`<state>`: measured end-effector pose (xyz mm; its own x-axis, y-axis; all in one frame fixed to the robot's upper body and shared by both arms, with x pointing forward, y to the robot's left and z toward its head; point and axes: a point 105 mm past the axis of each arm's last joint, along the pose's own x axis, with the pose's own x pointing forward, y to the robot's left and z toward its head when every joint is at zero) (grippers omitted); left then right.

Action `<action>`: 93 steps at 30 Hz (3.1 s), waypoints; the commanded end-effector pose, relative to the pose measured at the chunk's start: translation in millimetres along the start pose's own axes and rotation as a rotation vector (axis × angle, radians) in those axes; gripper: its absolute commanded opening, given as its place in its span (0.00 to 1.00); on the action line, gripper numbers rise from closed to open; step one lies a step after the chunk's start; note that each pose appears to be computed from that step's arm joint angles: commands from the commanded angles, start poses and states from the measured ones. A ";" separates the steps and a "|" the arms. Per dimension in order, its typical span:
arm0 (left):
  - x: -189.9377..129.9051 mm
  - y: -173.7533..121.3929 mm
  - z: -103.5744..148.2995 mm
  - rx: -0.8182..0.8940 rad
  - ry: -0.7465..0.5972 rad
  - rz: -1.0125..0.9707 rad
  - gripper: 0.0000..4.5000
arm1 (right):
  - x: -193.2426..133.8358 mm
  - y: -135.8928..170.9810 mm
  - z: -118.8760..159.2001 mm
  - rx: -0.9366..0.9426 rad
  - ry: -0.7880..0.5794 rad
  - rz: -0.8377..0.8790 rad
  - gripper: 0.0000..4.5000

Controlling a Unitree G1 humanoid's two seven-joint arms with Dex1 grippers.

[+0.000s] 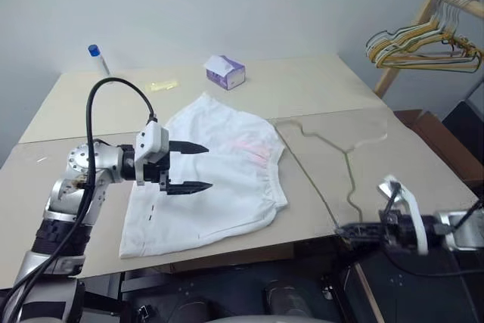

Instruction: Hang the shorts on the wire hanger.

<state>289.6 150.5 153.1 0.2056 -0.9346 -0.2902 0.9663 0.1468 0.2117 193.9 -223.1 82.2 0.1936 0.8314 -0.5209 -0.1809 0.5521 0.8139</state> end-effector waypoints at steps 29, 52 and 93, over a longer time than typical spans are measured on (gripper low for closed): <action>0.7 -4.0 -5.6 0.045 0.023 0.027 0.99 | 34.5 -8.1 18.9 -0.266 0.146 -0.116 0.00; 6.2 -8.4 -15.4 0.056 0.049 0.046 0.99 | 30.7 -20.3 67.8 -0.262 0.202 -0.095 0.00; 15.0 -16.6 -23.4 0.058 0.059 0.092 0.99 | 72.6 0.7 138.1 -0.619 -0.092 -0.065 0.00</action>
<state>280.0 142.2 114.9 0.2974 -0.8946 -0.3337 0.9428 0.2201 0.2503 327.8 -182.2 52.1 0.2299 0.7808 -0.5809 -0.5397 0.5990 0.5915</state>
